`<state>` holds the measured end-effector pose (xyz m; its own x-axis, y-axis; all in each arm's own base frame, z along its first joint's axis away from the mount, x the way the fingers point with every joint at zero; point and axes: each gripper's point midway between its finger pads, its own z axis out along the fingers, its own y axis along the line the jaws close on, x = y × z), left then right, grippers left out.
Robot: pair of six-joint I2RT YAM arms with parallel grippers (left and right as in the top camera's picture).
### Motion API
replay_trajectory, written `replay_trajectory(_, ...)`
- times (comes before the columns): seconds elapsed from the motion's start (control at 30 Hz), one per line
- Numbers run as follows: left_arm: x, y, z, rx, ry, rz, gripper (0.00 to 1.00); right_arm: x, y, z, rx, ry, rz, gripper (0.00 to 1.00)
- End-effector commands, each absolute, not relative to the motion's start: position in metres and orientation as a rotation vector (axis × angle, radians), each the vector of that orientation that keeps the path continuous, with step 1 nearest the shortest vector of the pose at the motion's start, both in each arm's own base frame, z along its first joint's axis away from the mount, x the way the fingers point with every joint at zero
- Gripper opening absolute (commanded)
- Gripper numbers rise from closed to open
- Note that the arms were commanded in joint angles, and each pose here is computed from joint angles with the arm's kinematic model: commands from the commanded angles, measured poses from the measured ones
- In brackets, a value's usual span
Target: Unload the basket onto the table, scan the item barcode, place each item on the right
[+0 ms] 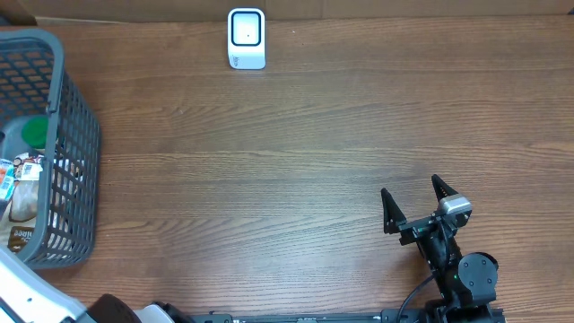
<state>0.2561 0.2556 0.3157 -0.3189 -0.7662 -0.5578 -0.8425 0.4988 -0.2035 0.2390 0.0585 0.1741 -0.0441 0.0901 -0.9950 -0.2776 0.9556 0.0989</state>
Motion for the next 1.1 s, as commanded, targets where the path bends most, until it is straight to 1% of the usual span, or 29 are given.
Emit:
replay_trajectory(0.0, 0.239, 0.274, 0.278, -1.384, 2.208, 0.274, 0.93, 0.239, 0.057, 0.173, -0.145, 1.583, 0.294, 1.00)
replay_trajectory(0.13, 0.227, 0.289, 0.234, -1.367, 2.287, 0.302, 0.96, 0.239, 0.057, 0.173, -0.145, 1.583, 0.294, 1.00)
replay_trajectory(0.23, 0.227, 0.300, 0.219, -1.262, 2.338, 0.351, 0.98, 0.239, 0.057, 0.173, -0.145, 1.583, 0.294, 1.00)
replay_trajectory(0.57, 0.250, 0.333, 0.178, -0.868, 2.439, 0.519, 1.00, 0.239, 0.057, 0.173, -0.145, 1.584, 0.294, 1.00)
replay_trajectory(0.9, 0.261, 0.338, 0.108, -0.810, 2.592, 0.413, 1.00, 0.239, 0.057, 0.173, -0.145, 1.583, 0.294, 1.00)
replay_trajectory(1.07, 0.263, 0.340, 0.085, -0.811, 2.635, 0.380, 1.00, 0.239, 0.057, 0.173, -0.145, 1.583, 0.294, 1.00)
